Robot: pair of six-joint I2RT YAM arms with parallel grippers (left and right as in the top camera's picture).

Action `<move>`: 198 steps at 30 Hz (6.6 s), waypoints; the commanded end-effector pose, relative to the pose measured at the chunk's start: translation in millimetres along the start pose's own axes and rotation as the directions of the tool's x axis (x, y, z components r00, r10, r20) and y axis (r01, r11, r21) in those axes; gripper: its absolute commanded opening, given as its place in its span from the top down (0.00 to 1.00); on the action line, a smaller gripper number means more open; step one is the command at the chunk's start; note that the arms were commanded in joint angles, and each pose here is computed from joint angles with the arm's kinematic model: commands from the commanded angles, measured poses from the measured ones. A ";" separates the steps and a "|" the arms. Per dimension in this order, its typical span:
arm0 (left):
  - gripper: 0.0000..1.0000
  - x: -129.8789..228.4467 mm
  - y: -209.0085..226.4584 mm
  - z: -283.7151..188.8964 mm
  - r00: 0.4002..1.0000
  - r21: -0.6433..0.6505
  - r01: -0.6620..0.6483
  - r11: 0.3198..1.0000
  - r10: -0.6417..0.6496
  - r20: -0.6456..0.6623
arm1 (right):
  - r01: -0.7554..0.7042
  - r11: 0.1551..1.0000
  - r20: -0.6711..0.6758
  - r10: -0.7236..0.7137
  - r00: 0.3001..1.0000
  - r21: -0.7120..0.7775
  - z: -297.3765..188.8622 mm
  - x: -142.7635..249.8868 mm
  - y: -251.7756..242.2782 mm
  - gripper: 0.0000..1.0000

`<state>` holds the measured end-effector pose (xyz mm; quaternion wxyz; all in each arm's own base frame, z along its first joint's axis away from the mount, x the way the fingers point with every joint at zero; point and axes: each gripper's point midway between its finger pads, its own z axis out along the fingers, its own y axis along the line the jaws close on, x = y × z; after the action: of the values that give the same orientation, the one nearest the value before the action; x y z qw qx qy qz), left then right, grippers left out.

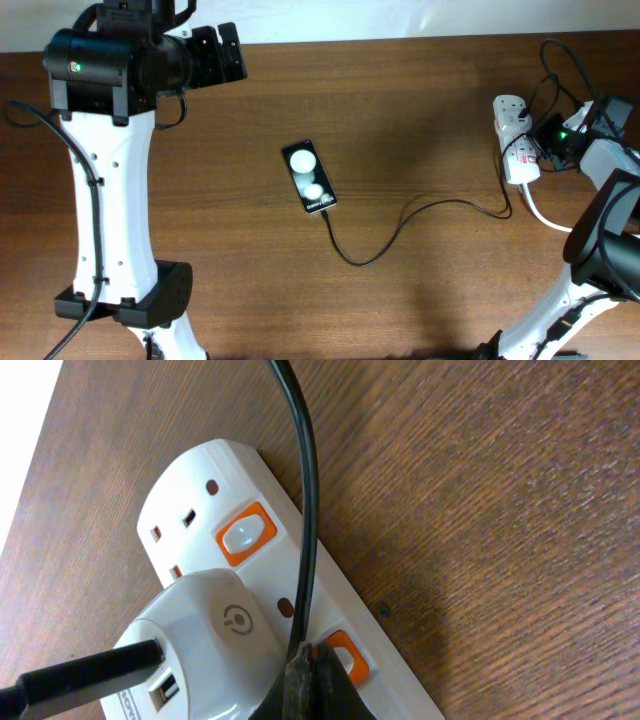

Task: Plug charger to phone and switch on socket

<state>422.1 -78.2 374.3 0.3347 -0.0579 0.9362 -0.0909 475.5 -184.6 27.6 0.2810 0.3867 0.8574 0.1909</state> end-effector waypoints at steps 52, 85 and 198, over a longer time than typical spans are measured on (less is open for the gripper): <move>0.01 -2.0 3.1 0.9 1.000 -0.015 -0.007 1.000 0.007 0.007 | -0.046 0.998 0.089 0.042 0.995 0.041 -64.7 -46.3 -8.2 0.96; 0.01 -1.9 3.1 0.9 1.000 -0.015 -0.007 1.000 0.007 0.006 | 0.503 0.855 0.212 -0.472 0.855 -0.127 -258.9 55.2 189.7 0.96; 0.01 -2.0 3.1 0.9 1.000 -0.015 -0.007 1.000 0.007 0.007 | 0.801 0.595 0.844 -0.464 0.268 0.073 -285.0 214.4 102.9 0.01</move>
<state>422.2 -78.1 374.3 0.3347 -0.0578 0.9362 -0.0906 236.1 11.7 238.8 0.7518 -0.0158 0.6590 0.0184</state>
